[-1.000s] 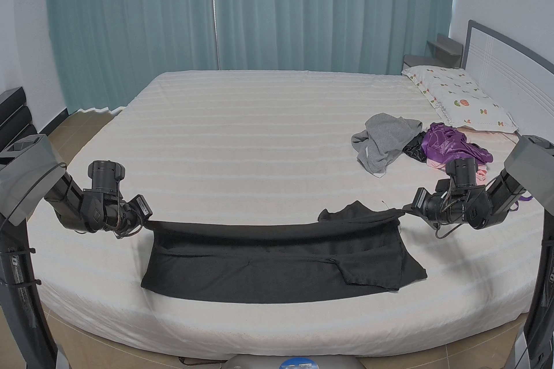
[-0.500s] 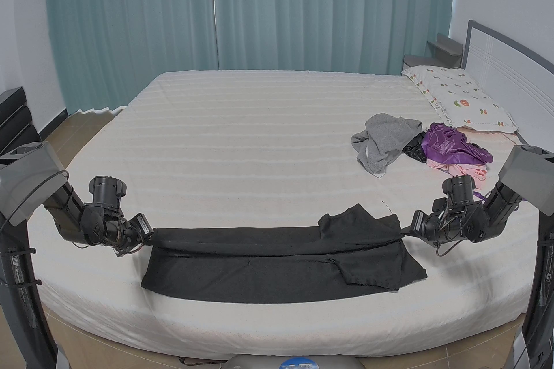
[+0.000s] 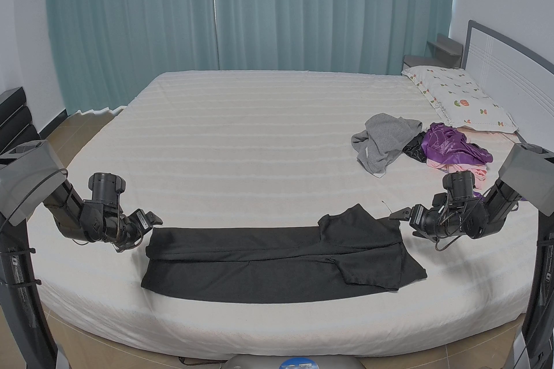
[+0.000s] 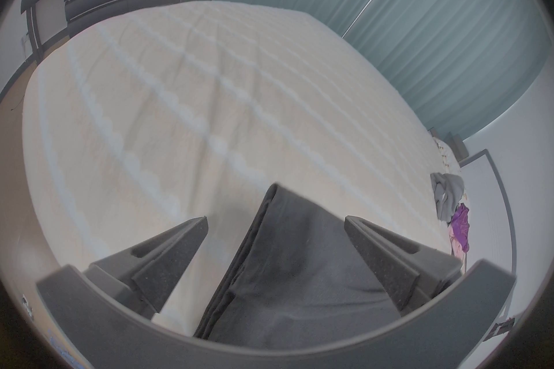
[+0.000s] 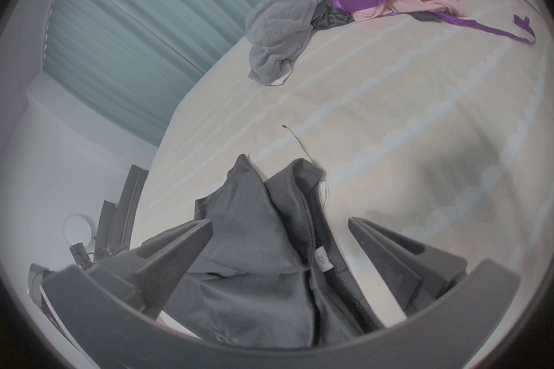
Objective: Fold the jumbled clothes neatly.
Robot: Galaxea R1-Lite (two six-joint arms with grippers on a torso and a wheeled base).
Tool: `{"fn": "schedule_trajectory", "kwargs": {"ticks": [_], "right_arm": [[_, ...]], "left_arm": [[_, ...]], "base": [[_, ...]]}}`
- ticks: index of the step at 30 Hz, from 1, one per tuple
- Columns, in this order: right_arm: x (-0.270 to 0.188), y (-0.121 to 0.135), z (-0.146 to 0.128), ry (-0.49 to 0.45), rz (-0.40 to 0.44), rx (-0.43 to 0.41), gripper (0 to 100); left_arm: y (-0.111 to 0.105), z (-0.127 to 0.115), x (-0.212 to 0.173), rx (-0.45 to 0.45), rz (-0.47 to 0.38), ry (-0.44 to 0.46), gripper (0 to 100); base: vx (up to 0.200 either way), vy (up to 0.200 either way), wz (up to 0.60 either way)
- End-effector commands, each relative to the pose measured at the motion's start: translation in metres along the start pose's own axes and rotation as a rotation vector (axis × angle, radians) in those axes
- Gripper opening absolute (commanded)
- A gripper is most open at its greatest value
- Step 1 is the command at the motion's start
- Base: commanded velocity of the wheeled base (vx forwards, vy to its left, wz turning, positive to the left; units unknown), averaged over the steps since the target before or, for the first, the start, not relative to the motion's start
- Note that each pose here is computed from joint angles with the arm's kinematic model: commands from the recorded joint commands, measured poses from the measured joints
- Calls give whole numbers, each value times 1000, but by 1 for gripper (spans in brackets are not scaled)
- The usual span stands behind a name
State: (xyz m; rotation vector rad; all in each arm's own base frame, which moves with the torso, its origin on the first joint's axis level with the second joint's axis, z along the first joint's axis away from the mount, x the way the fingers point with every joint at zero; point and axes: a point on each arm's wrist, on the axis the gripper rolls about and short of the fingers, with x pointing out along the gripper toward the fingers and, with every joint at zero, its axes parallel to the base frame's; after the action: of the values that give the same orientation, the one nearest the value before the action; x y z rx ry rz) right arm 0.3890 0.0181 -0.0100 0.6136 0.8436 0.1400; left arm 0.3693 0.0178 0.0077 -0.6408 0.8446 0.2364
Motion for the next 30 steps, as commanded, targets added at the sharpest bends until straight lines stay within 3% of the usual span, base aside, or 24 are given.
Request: {"fn": "schedule_trajectory", "kwargs": {"ticks": [1, 9, 17, 18, 21, 24, 25, 30], "right_arm": [[15, -5, 1, 0, -7, 37, 100], [36, -16, 2, -15, -41, 148, 100], [45, -15, 2, -36, -70, 151, 100], [46, -15, 1, -35, -69, 150, 100], [49, -11, -1, -29, -62, 140, 100], [60, -7, -2, -32, -56, 134, 100], [61, -7, -1, -36, -56, 139, 0], [62, -7, 1, -60, -78, 155, 0]], "left_arm": [[-8, 11, 13, 0, -21, -28, 100], [-25, -1, 54, 56, -23, -17, 100], [-31, -4, 66, 64, 23, -56, 100], [-31, -2, 66, 60, 22, -61, 0], [-30, 0, 65, 51, 22, -67, 0], [-29, 5, 65, -34, 17, -84, 0], [-29, 7, 65, -50, 16, -93, 0], [-21, 13, 65, -77, 23, -110, 0]], "base": [[0, 0, 0], [0, 0, 0], [0, 0, 0], [0, 0, 0], [0, 0, 0], [0, 0, 0], [0, 0, 0], [0, 0, 0]]}}
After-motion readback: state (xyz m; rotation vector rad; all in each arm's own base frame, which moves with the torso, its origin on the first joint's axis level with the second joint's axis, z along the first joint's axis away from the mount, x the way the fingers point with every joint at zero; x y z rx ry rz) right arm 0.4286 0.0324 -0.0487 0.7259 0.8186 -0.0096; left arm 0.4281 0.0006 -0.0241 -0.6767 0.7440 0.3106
